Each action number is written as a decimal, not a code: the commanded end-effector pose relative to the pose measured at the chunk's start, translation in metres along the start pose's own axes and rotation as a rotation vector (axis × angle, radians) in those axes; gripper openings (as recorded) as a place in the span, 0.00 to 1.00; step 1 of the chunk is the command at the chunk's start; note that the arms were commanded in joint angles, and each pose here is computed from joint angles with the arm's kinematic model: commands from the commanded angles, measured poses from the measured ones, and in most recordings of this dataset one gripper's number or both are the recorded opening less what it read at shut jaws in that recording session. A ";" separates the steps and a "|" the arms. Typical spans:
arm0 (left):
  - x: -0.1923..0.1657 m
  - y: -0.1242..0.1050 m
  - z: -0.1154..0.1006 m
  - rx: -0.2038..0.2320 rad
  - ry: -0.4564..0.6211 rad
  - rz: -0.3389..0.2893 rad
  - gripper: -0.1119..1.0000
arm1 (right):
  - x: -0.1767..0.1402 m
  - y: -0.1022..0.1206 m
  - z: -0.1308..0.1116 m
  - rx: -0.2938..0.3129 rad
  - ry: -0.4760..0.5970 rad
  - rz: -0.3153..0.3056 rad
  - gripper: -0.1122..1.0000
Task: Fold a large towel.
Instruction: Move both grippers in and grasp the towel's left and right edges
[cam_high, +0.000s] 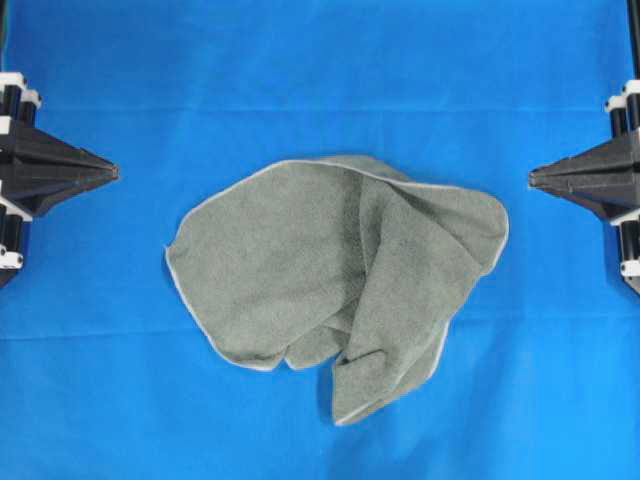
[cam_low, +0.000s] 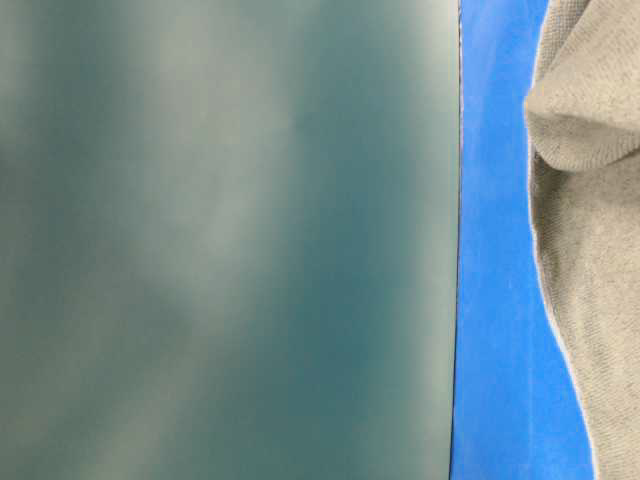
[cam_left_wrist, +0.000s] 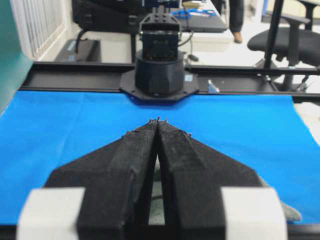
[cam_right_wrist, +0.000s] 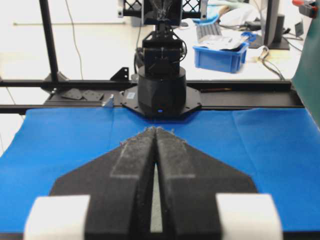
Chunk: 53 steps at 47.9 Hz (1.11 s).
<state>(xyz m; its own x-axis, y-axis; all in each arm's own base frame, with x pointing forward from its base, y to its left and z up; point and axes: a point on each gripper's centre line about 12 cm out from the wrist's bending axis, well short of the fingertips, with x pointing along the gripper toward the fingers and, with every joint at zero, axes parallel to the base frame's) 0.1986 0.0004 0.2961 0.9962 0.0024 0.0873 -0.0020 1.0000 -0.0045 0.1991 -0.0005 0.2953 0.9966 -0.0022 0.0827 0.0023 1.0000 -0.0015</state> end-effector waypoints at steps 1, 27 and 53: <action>0.006 -0.001 0.000 -0.049 0.066 0.000 0.10 | 0.003 0.002 0.006 0.016 -0.014 0.007 0.10; 0.030 -0.001 -0.091 -0.235 0.555 0.064 0.11 | 0.015 -0.023 -0.090 0.264 0.717 -0.189 0.10; 0.040 0.007 -0.190 -0.355 0.848 0.190 0.89 | 0.008 -0.058 -0.179 0.322 1.044 -0.364 0.65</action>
<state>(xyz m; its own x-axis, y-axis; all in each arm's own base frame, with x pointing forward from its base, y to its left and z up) 0.2484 0.0020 0.1157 0.7135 0.0088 -0.7006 -0.2626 0.9304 -0.2558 0.2167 -0.0566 0.1198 0.5136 -0.1352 -0.8473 0.4354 0.8920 0.1216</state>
